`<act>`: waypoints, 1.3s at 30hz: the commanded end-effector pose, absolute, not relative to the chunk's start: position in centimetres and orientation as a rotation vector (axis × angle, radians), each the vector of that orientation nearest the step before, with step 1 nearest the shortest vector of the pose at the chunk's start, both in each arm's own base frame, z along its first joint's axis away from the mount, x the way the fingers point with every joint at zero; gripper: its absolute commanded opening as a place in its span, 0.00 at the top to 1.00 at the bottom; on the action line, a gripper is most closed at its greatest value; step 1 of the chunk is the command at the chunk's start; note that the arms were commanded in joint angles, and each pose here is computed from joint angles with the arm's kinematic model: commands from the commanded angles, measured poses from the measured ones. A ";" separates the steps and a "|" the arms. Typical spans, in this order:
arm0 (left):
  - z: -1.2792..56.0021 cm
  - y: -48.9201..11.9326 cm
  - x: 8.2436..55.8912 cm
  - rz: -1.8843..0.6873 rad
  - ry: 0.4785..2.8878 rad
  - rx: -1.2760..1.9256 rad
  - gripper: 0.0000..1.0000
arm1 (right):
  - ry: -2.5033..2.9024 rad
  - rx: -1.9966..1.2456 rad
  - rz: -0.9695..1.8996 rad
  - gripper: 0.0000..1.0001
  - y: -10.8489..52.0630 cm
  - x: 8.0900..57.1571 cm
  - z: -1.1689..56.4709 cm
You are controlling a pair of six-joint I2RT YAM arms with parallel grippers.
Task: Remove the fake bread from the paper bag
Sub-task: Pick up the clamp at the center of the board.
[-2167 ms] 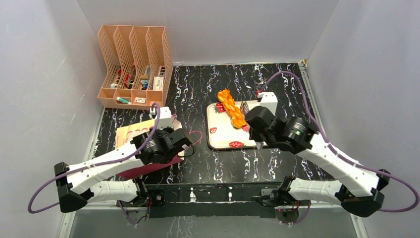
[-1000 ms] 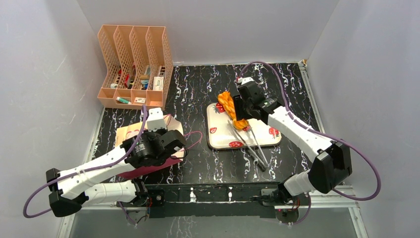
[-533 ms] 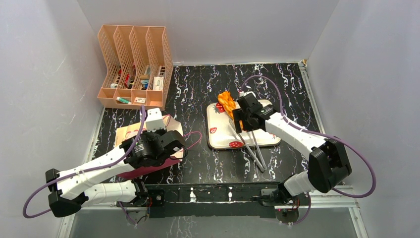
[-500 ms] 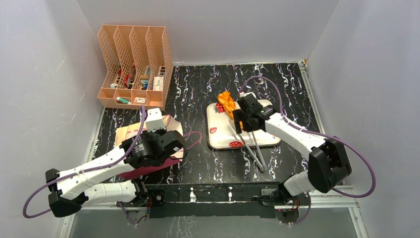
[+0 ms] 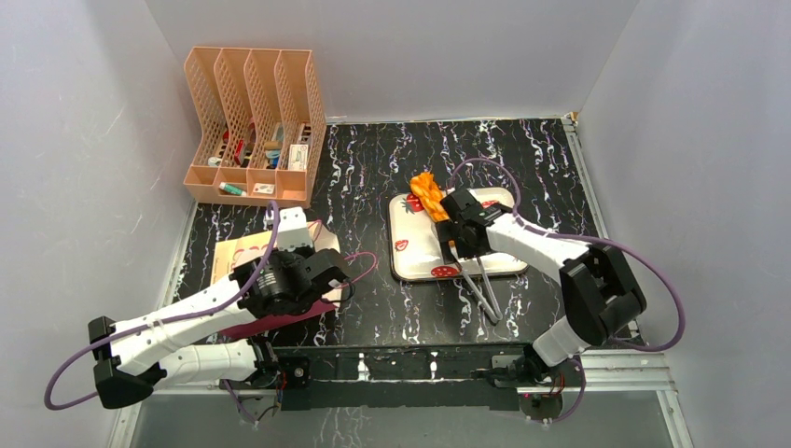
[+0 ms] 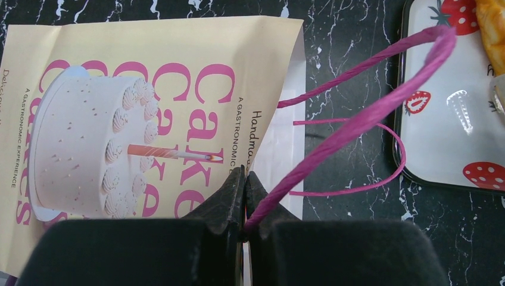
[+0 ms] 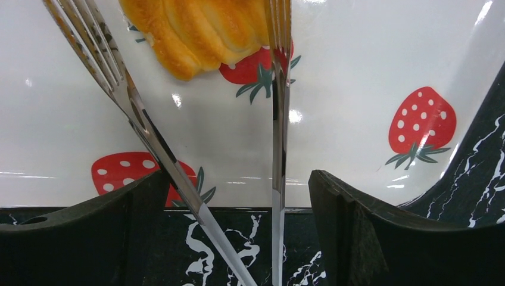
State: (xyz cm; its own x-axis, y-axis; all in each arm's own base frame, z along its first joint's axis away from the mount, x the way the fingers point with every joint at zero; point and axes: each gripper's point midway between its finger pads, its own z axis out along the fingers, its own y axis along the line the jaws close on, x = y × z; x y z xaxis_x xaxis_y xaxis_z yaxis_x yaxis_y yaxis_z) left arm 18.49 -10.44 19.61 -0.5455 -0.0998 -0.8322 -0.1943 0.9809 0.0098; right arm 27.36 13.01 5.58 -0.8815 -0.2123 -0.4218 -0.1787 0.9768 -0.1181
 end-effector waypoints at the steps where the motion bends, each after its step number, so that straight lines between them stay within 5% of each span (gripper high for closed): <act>1: 19.7 -9.5 18.4 0.143 2.136 -0.224 1.00 | 2.650 -0.252 -0.100 0.14 13.4 28.6 5.2; 6: 19.6 -9.6 18.4 0.143 2.132 -0.223 1.00 | 2.687 -0.246 -0.118 0.29 13.4 28.4 4.0; 12: 19.8 -9.3 18.3 0.129 2.128 -0.232 1.00 | 2.745 -0.228 -0.113 0.71 13.6 27.9 3.4; 20: 20.2 -8.8 18.1 0.101 2.116 -0.248 1.00 | 2.761 -0.185 -0.083 0.99 14.2 27.9 5.9; 39: 20.5 -7.9 17.7 0.029 2.081 -0.276 1.00 | 2.789 -0.139 0.141 1.00 16.8 22.8 12.0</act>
State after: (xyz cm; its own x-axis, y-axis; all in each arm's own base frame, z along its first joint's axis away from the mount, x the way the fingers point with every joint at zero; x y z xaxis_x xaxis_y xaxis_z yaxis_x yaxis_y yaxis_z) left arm 17.53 -8.63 20.09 -0.5067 -0.1898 -0.8410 -0.1983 0.9750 -0.1006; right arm 24.44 14.80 10.29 -0.9386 -0.1005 -0.3300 -0.1124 0.9935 0.0172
